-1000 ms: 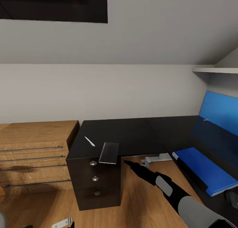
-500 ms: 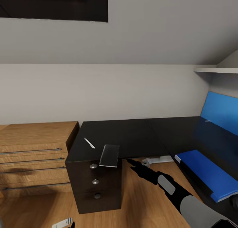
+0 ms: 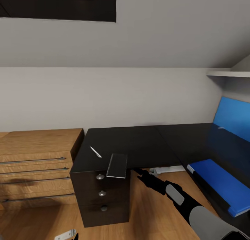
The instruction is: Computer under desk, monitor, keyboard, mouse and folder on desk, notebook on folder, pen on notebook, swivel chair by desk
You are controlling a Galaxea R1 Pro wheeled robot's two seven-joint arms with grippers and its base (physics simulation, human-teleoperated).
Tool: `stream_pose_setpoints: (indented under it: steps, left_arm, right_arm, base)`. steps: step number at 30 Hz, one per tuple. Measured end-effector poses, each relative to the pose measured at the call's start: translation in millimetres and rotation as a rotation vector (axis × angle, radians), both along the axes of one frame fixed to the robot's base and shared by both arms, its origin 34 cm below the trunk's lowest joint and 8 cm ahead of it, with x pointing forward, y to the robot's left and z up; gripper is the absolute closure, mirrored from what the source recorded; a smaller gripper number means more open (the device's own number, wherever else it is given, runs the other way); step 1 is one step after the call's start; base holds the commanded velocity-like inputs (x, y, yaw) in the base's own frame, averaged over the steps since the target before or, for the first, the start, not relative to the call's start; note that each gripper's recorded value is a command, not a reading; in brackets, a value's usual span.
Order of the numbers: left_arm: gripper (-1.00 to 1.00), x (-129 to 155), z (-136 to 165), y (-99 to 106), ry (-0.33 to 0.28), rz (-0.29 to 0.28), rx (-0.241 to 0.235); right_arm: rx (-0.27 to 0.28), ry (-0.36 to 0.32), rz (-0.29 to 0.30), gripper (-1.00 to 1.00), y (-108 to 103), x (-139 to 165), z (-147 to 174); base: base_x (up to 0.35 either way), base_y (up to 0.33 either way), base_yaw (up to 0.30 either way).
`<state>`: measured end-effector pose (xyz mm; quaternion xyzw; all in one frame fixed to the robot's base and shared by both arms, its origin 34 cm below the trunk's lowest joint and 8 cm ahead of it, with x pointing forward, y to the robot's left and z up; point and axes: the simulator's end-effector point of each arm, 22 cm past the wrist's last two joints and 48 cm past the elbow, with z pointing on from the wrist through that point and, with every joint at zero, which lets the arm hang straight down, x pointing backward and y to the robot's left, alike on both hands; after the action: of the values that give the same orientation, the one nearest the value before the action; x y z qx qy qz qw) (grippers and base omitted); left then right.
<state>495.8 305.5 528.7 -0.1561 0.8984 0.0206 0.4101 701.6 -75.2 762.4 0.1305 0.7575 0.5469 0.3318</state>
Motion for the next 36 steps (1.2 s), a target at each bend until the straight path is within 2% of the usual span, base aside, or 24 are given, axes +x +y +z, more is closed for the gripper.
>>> stream_pose_setpoints:
  steps: [15,36]
  left_arm:
    - [-1.00,0,0,1,0.000,0.003,0.001]
    - [-1.00,0,0,2,0.001,0.006,0.003]
  right_arm:
    - [-0.016,0.046,-0.016,-1.00,-6,-5,-19]
    - [-0.020,0.049,-0.019,-1.00,-7,-6,-22]
  base:
    - [0.000,0.041,0.000]
    - [0.068,0.052,0.000]
